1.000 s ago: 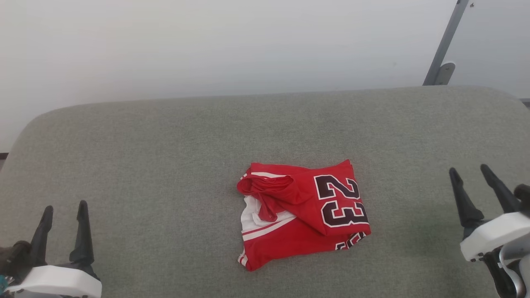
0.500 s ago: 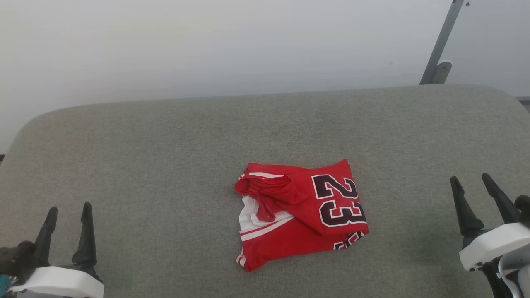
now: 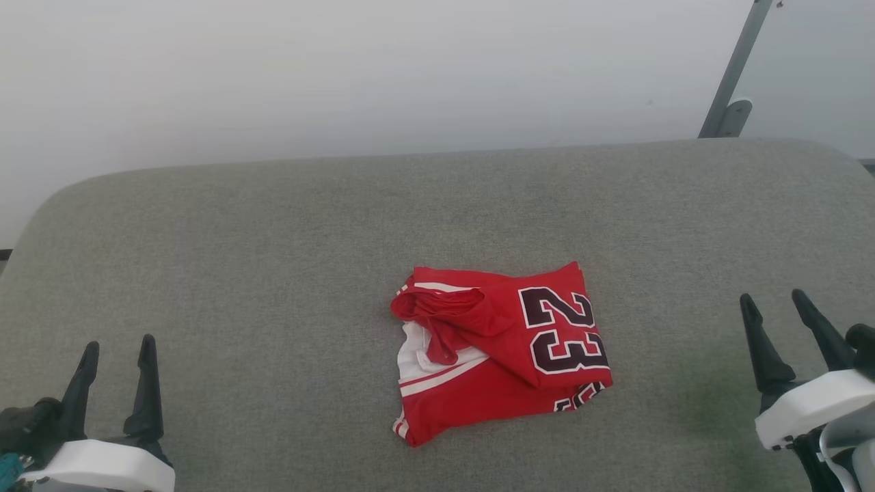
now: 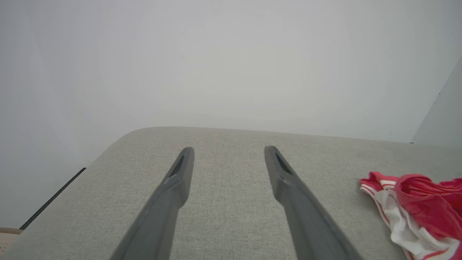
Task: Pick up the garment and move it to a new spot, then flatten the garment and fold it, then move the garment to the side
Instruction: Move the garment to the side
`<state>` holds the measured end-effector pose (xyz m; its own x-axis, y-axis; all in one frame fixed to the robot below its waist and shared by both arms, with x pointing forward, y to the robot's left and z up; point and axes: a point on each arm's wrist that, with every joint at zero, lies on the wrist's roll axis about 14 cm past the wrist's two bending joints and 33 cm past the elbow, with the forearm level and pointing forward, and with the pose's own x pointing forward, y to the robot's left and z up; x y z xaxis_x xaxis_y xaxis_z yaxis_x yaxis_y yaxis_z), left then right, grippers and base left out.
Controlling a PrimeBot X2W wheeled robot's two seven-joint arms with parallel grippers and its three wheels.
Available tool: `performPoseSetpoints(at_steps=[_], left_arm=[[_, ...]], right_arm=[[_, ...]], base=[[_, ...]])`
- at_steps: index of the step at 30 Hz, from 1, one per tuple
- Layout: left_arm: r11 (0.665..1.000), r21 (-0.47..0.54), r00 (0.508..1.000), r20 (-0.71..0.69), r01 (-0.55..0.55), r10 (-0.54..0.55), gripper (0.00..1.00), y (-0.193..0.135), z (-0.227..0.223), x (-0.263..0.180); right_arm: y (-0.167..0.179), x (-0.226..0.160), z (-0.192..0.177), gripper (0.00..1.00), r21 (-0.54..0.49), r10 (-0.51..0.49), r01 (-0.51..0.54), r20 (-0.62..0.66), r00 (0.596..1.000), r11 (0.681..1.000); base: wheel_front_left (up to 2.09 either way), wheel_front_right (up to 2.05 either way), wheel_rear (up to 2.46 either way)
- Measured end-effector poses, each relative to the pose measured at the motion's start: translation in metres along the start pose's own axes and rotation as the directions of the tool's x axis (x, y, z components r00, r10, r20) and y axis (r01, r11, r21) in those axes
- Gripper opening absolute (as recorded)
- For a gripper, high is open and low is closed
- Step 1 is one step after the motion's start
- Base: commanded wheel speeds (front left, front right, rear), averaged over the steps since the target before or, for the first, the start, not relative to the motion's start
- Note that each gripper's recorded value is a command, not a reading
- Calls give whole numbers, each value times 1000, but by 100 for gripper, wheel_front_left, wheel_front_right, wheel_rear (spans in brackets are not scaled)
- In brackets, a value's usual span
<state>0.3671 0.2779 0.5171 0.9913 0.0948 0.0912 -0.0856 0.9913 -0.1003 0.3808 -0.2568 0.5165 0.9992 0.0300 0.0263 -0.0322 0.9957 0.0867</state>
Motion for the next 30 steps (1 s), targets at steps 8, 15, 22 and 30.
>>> performPoseSetpoints(at_steps=[8, 15, 22, 30], left_arm=[[1000, -2, 1000, 0, -14, 14, 100, 4, 0, -3], [999, -10, 999, -10, -35, 34, 100, 7, -4, -8], [998, -18, 997, -32, -65, 64, 100, 13, -12, -11], [994, -25, 993, -68, -103, 101, 100, 19, -24, -12]], right_arm=[[27, 9, -16, 100, 16, 79, -78, -82, 994, 997], [70, 27, -40, 100, 50, 218, -212, -229, 949, 976], [97, 44, -73, 100, 69, 301, -301, -422, 855, 951], [108, 53, -123, 100, 83, 313, -350, -665, 678, 933]], base=[[0, 0, 0], [0, 0, 0], [0, 0, 0], [0, 0, 0]])
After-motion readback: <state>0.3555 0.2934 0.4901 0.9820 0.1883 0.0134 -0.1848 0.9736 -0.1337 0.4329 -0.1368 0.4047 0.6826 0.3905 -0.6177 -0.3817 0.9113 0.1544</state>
